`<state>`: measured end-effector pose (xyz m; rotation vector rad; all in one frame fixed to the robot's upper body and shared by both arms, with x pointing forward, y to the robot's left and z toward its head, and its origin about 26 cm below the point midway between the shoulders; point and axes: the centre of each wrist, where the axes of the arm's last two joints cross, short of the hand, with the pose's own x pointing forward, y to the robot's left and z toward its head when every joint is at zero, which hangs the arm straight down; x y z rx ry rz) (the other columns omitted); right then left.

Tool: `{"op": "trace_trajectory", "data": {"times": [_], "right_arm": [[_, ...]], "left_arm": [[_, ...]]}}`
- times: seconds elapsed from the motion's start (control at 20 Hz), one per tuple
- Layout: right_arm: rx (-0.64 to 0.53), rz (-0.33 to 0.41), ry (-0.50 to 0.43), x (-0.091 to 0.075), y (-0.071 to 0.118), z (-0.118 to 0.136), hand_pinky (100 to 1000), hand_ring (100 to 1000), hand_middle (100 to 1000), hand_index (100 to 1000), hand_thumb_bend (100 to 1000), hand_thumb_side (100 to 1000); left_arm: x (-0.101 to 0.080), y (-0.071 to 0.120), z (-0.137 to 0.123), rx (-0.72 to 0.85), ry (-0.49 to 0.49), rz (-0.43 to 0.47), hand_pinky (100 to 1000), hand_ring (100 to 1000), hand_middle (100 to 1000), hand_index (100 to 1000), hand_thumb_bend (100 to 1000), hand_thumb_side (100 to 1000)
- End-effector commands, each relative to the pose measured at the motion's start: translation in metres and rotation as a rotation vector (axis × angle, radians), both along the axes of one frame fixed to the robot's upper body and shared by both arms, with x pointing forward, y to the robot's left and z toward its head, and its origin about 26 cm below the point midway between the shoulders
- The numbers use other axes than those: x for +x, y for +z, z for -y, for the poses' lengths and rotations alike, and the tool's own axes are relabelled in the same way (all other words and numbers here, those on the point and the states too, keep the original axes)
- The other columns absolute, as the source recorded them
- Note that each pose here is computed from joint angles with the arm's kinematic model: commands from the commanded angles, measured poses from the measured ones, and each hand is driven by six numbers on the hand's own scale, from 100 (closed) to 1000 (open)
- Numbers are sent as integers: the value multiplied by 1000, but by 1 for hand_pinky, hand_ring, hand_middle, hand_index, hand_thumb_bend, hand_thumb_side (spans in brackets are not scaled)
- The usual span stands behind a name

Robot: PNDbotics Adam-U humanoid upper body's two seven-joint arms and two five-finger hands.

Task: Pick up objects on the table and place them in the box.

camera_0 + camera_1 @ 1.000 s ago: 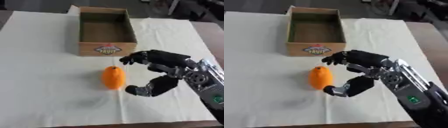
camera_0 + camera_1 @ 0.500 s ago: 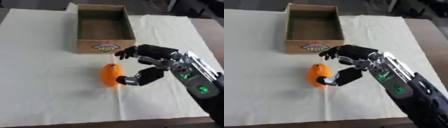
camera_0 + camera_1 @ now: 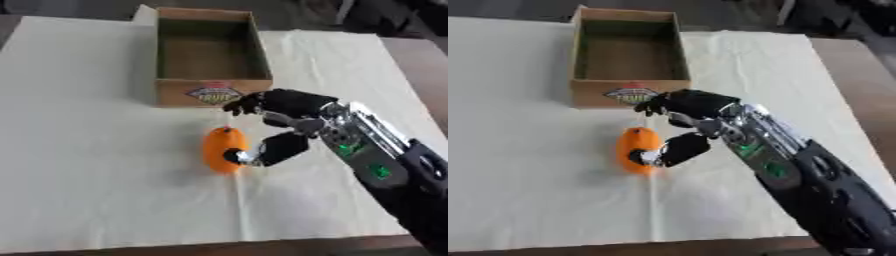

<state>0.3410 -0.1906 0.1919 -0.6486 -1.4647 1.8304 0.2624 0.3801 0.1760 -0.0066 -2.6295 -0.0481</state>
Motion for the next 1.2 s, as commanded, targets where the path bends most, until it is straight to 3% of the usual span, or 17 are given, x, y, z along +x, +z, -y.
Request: {"op": "trace_trajectory", "data": {"times": [0.05,0.75,1.1,1.15,1.2], "right_arm": [[-30,16,8,3,3,0,927,852,824,1000,423,863],[-88,-18,4,10,-15,1,898,832,718,996,350,808],[-91,-1,-6,1,-23,10,887,819,679,961,315,792],[-89,1,-3,0,-23,10,872,788,592,859,212,782],[-78,5,8,-1,-22,8,872,782,578,838,175,767]], "left_arm": [[-1,10,1,29,-9,28,444,551,591,652,127,775],[1,11,4,30,-24,30,443,548,591,650,127,774],[2,12,5,30,-28,33,444,547,591,650,127,774],[2,12,5,30,-29,33,443,547,591,649,127,774],[2,12,5,30,-29,33,443,547,591,648,128,774]]}}
